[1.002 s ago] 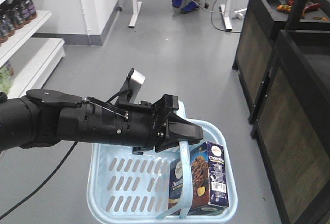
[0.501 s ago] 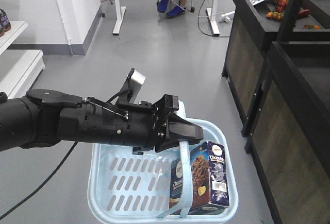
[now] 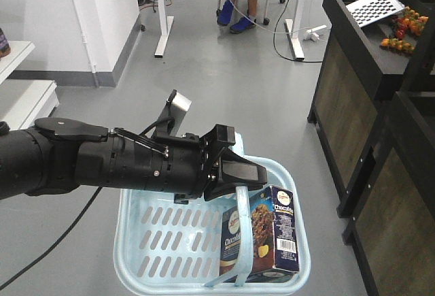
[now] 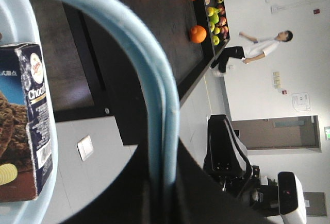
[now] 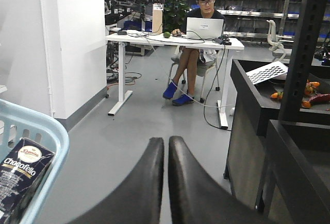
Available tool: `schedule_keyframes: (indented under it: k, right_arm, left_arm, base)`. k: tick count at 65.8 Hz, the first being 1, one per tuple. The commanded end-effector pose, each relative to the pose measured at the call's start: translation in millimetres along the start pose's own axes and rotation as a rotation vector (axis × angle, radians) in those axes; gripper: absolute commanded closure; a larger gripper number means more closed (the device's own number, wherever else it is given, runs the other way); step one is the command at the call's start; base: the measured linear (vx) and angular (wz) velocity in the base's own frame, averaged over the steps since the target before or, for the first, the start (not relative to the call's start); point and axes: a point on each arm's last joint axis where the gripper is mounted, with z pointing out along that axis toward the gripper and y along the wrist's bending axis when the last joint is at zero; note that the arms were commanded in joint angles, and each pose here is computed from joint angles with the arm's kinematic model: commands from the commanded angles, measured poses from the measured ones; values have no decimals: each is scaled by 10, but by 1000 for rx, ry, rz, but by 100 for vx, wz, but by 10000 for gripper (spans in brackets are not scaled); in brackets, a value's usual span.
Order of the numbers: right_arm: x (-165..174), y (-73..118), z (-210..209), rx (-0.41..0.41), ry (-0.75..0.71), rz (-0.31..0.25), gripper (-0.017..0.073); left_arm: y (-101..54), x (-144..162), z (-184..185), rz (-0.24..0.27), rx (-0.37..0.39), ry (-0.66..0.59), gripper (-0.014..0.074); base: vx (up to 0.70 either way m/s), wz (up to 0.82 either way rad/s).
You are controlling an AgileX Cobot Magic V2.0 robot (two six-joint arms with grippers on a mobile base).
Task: Left arm holds basket, right arm returns cookies
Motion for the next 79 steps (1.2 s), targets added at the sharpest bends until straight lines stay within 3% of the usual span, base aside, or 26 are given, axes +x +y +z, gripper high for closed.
schedule_keyframes:
  k: [1, 47, 79]
  right_arm:
    - [-14, -4, -4, 10, -68, -12, 569]
    - [-14, -4, -4, 10, -68, -12, 569]
    - [-14, -4, -4, 10, -68, -12, 569]
  left_arm:
    - [-341, -16, -111, 3, 150, -33, 596]
    - [-341, -16, -111, 3, 150, -33, 596]
    - [-341, -16, -111, 3, 150, -33, 596]
  base:
    - [38, -2]
    - [37, -3]
    - [37, 36]
